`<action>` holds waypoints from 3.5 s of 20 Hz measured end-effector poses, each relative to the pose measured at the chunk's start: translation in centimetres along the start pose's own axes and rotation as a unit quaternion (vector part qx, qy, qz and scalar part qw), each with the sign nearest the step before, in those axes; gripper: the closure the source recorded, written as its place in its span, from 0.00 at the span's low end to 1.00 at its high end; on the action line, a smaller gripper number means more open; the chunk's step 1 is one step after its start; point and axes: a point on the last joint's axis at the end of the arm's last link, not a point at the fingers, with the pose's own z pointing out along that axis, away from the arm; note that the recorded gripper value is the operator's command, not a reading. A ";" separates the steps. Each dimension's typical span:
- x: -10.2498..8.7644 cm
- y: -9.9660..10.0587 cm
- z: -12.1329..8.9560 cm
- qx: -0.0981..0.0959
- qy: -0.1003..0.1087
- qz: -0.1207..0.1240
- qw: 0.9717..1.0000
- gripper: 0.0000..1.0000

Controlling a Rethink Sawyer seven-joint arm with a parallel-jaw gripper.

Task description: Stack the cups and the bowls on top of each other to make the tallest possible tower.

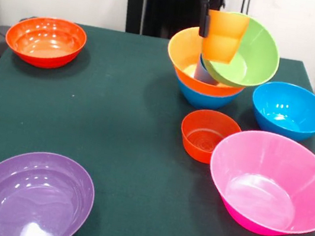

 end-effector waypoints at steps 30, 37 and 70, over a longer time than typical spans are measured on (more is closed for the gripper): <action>1.6 2.6 -0.1 -0.048 0.103 -0.012 0.993 1.00; 1.8 4.2 -0.4 -0.066 0.149 -0.027 0.986 1.00; 4.5 4.1 0.6 -0.079 0.239 -0.008 0.968 1.00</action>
